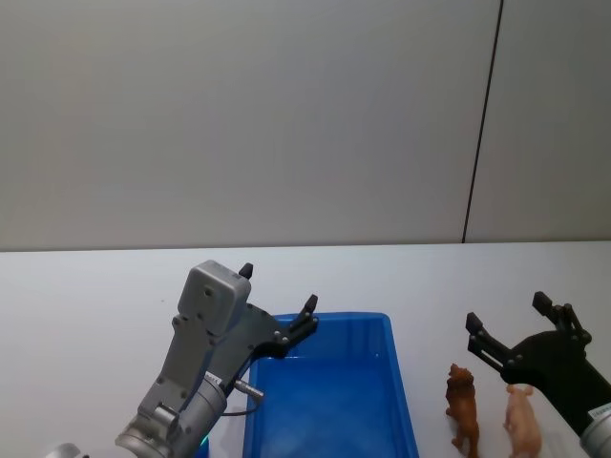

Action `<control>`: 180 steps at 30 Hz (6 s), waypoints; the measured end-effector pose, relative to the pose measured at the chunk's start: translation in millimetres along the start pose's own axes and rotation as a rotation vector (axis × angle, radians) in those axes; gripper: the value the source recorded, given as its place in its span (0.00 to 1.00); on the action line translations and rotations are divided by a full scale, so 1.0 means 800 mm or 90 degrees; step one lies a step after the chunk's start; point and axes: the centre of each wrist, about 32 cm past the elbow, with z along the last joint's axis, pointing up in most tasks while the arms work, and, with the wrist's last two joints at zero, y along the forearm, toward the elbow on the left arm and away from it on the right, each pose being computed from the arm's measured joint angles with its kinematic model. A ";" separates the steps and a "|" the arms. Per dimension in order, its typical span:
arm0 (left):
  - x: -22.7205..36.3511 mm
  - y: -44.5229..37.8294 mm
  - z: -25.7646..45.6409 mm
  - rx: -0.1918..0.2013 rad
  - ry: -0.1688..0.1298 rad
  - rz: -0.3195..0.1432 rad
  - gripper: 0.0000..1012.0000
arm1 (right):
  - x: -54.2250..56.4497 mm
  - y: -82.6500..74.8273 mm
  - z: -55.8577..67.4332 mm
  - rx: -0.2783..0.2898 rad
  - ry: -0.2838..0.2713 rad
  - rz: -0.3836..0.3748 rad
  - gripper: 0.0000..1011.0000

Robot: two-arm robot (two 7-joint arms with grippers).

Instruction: Pick up the two dolls from the table and place them into the box.

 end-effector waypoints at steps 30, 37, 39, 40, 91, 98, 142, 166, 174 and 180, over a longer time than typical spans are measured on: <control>0.0000 0.000 0.0000 0.000 0.000 0.000 0.99 | 0.000 0.000 0.000 0.000 0.000 0.000 0.99; 0.0000 0.000 0.0000 0.000 0.000 0.000 0.99 | 0.000 0.000 0.000 0.000 0.000 0.000 0.99; 0.0000 0.000 0.0000 0.000 0.000 0.000 0.99 | 0.000 0.000 0.000 0.000 0.000 0.000 0.99; 0.0000 0.000 0.0000 0.000 0.000 0.000 0.99 | 0.000 0.000 0.000 0.000 0.000 0.000 0.99; 0.0000 0.000 0.0000 0.000 0.000 0.000 0.99 | -0.019 -0.032 -0.063 -0.226 -0.025 -0.126 0.99; 0.0000 0.000 0.0000 0.000 0.000 0.000 0.99 | -0.020 -0.027 -0.076 -0.238 -0.018 -0.119 0.93; 0.0000 0.000 0.0000 0.000 0.000 0.000 0.99 | -0.032 -0.014 -0.032 -0.139 -0.045 -0.080 0.37; 0.0000 0.000 0.0000 0.000 0.000 0.000 0.99 | -0.074 0.063 -0.011 -0.114 -0.026 0.114 0.37; 0.0000 0.000 0.0000 0.000 0.000 0.000 0.99 | -0.083 0.080 -0.011 -0.125 -0.026 0.147 0.61; 0.0000 0.000 0.0000 0.000 0.000 0.000 0.99 | -0.086 0.085 -0.012 -0.134 -0.027 0.152 0.77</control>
